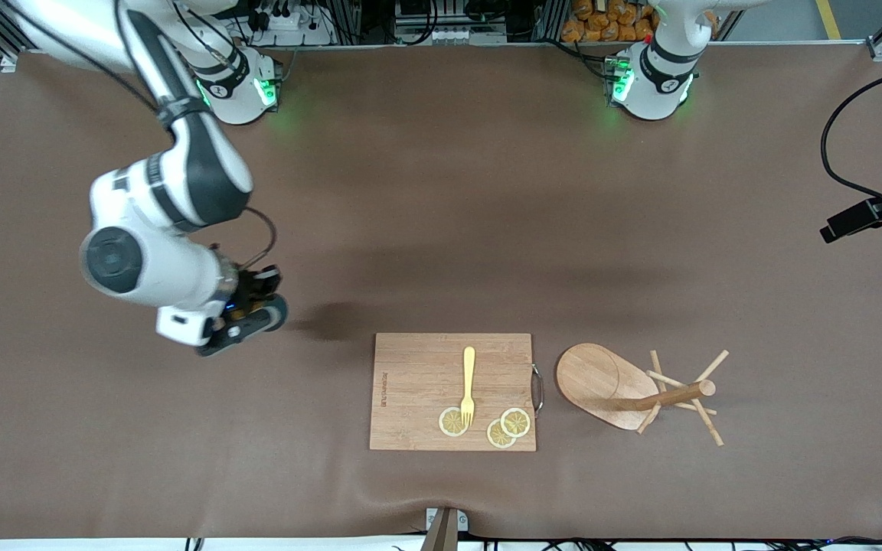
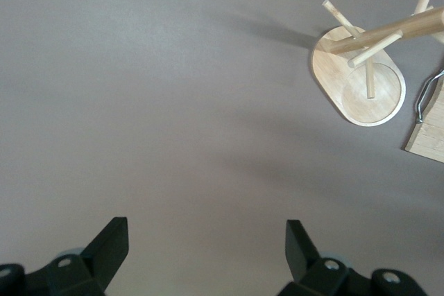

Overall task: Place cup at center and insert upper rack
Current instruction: 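Grasp the teal cup rim with the right gripper and lift it, then carry the cup to the table center and lower it with the right gripper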

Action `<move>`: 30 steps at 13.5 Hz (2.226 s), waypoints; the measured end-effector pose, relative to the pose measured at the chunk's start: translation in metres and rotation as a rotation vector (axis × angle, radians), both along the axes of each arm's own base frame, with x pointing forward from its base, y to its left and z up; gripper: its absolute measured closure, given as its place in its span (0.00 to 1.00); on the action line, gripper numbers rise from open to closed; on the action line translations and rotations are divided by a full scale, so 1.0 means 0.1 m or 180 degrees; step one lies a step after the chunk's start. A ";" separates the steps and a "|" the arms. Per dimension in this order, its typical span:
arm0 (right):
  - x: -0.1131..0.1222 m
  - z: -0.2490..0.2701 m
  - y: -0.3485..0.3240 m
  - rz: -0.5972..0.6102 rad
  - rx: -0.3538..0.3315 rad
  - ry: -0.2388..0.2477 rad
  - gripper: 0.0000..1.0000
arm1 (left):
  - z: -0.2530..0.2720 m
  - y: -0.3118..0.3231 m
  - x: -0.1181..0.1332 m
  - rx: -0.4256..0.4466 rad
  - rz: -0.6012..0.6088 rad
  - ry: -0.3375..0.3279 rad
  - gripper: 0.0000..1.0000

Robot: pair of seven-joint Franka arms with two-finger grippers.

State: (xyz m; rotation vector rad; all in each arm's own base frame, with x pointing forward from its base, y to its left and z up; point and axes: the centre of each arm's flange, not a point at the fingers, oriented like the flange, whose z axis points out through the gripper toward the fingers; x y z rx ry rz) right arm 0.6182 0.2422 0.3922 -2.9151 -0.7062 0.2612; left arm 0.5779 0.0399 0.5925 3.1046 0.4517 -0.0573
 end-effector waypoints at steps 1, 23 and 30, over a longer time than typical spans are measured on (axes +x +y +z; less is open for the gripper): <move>-0.12 0.00 0.28 -0.0032 -0.0016 0.0022 0.96 | 0.00 0.00 0.00 -0.0001 -0.0001 0.0000 0.00; -2.68 -1.05 3.56 -0.0962 -0.0365 -0.0003 0.96 | -0.01 -0.48 0.01 -0.0013 0.0002 0.0020 0.00; -2.62 -1.18 3.50 -0.0906 -0.0497 -0.0181 0.96 | -0.01 -0.48 0.01 -0.0013 0.0007 0.0020 0.00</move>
